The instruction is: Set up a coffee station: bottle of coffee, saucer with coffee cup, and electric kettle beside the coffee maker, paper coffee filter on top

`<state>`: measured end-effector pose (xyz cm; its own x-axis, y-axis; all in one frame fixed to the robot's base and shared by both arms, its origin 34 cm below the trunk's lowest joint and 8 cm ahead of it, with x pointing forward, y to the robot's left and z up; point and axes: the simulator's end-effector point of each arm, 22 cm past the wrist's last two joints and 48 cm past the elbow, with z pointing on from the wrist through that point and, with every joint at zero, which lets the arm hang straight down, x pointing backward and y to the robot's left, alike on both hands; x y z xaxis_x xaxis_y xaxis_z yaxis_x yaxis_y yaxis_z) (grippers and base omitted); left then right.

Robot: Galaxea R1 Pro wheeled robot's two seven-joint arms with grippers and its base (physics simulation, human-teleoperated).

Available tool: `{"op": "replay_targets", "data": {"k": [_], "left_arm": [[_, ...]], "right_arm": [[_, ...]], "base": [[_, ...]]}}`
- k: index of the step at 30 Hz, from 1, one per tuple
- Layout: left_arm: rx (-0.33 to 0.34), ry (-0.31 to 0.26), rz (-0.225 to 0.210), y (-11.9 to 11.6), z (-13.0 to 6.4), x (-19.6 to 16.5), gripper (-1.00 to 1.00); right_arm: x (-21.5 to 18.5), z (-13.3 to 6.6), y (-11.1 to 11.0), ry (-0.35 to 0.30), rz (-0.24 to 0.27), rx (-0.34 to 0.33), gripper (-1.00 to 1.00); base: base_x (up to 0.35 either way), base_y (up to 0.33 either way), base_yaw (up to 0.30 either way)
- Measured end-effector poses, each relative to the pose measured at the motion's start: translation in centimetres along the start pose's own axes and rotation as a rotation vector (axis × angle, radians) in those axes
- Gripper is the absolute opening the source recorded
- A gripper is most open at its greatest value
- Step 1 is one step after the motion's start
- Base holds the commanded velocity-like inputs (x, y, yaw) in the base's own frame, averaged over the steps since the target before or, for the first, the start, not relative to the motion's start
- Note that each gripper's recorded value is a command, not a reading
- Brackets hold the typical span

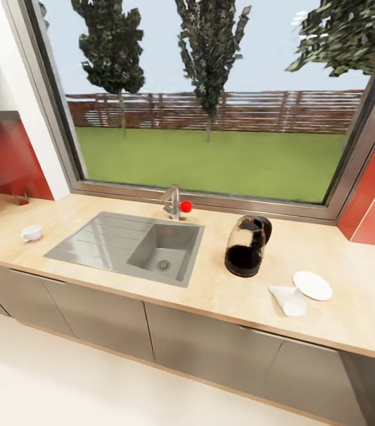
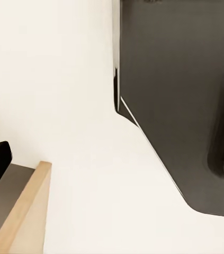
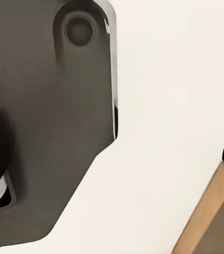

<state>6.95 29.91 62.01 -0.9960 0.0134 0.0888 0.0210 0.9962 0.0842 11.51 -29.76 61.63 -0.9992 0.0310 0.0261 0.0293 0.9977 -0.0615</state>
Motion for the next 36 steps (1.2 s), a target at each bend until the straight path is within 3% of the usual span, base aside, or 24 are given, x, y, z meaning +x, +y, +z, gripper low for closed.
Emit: {"op": "replay_targets", "data": {"k": [12, 21, 24, 27, 30, 32, 36], "left_arm": [[-0.002, -0.001, -0.009, 0.1, 0.0, 0.0, 1.0], [-0.008, -0.003, -0.012, 0.6, 0.0, -0.1, 1.0], [-0.011, -0.003, -0.012, 0.8, 0.0, -0.1, 1.0], [-0.012, -0.003, -0.009, 0.9, 0.0, -0.1, 1.0], [-0.012, -0.002, -0.008, 0.9, 0.0, -0.1, 1.0], [-0.013, -0.001, -0.007, 1.0, 0.0, 0.0, 1.0], [-0.013, -0.001, -0.004, 1.0, 0.0, -0.1, 1.0]], "right_arm": [[-0.1, 0.0, 0.4, -0.002, 0.004, -0.009, 1.0], [-8.8, -0.8, 0.1, -0.186, 0.015, 0.001, 1.0], [-12.3, -1.6, 0.7, -0.266, 0.014, -0.008, 1.0], [-18.1, -3.6, 1.5, -0.423, 0.014, -0.023, 1.0], [-21.5, -5.3, 2.2, -0.532, 0.018, -0.033, 1.0], [-24.0, -6.8, 3.5, -0.613, 0.027, -0.052, 1.0], [-29.5, -11.1, 8.2, -0.781, 0.039, -0.121, 1.0]], "base": [[0.049, -0.26, 0.0], [0.0, -0.021, 0.0], [0.0, -0.002, 0.0], [0.0, 0.0, 0.0], [0.0, 0.0, 0.0], [0.0, 0.0, 0.0], [0.0, 0.0, 0.0]]}}
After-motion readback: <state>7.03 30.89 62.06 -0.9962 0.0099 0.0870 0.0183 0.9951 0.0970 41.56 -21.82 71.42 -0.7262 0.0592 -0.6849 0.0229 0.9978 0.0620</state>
